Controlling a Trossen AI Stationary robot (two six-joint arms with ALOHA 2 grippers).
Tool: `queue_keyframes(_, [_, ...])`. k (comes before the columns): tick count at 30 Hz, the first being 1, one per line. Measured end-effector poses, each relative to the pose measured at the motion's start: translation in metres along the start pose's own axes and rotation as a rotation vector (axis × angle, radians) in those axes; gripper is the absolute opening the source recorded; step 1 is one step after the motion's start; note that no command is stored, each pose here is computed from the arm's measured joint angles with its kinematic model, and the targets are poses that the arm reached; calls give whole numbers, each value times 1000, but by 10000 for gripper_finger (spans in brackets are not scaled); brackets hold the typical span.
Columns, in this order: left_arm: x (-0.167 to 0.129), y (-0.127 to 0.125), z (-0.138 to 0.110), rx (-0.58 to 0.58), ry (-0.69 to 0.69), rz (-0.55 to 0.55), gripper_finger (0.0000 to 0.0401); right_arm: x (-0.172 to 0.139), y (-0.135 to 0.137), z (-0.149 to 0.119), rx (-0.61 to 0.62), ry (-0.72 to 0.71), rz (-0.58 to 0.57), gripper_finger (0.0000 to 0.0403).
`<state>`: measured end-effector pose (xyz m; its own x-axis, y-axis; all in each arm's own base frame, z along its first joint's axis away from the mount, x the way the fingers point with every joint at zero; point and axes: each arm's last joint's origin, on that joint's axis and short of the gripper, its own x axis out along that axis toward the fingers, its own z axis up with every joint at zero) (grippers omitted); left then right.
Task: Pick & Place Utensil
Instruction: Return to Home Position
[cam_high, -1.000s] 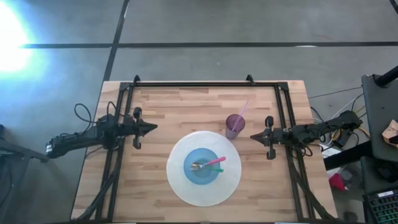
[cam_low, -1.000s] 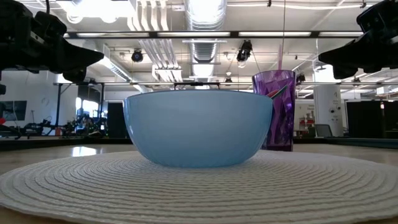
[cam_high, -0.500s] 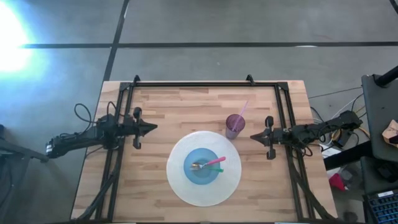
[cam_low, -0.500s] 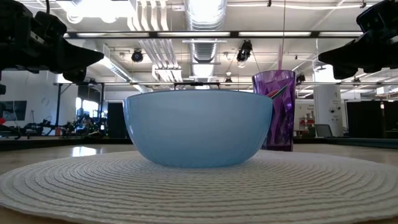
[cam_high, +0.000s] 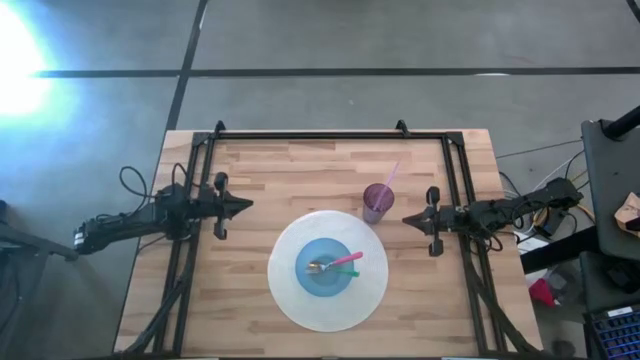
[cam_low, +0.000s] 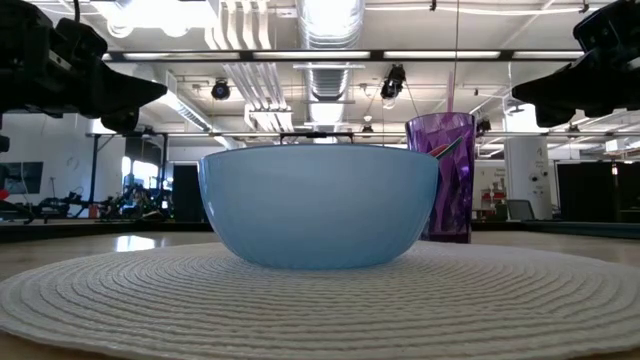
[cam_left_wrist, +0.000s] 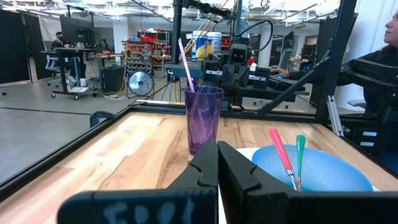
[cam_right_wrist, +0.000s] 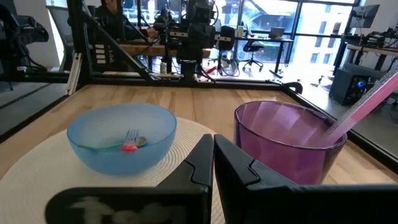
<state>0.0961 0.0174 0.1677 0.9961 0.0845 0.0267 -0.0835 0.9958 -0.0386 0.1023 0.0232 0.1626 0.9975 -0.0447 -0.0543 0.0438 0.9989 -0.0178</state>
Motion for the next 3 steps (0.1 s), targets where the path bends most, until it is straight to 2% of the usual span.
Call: queue_keyframes(3, [0, 0, 0, 0, 0, 1, 0, 0, 0, 0, 1, 0, 0, 8])
